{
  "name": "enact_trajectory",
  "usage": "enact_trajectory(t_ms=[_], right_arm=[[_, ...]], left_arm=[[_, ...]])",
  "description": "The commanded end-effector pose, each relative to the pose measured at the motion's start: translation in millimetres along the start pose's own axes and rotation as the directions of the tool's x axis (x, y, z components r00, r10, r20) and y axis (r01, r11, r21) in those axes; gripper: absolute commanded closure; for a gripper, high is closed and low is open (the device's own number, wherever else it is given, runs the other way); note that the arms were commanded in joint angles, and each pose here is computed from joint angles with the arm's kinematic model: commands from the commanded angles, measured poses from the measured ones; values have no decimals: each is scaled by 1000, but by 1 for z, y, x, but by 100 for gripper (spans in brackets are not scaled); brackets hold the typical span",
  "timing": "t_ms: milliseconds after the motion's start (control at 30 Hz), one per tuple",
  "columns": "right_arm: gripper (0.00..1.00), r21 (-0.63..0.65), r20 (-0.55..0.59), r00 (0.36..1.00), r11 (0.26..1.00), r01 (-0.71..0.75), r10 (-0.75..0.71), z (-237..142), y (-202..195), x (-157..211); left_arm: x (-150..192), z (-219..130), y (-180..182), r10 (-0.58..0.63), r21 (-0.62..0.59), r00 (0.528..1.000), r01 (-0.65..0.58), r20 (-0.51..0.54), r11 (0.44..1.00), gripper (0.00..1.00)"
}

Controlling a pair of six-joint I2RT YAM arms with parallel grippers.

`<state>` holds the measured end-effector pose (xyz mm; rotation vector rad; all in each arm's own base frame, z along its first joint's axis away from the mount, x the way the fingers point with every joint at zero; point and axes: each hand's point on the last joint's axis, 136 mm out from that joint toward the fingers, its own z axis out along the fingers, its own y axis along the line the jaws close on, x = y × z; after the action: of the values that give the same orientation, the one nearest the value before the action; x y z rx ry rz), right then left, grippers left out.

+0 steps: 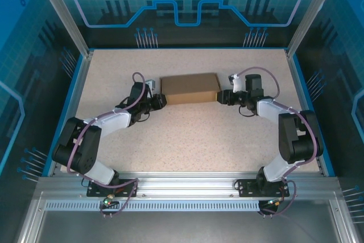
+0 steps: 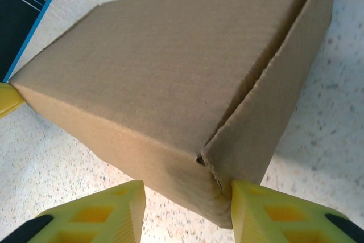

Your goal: Fold the paper box

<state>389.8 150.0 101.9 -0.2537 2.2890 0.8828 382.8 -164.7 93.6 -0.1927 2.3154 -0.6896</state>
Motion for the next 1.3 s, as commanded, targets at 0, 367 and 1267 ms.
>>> enact_trajectory(t_ms=[0,367,1267], right_arm=[[56,-124,-34,999,992,2,-6,9,31,15],[53,30,-95,989,993,-111,113,17,-4,41],[0,663,282,886,742,98,-369,-187,16,-48]], left_arm=[[19,7,-30,27,145,999,-22,-34,989,65],[39,14,6,29,22,999,-28,-44,999,52],[-61,-188,47,393,-448,747,-142,537,883,1]])
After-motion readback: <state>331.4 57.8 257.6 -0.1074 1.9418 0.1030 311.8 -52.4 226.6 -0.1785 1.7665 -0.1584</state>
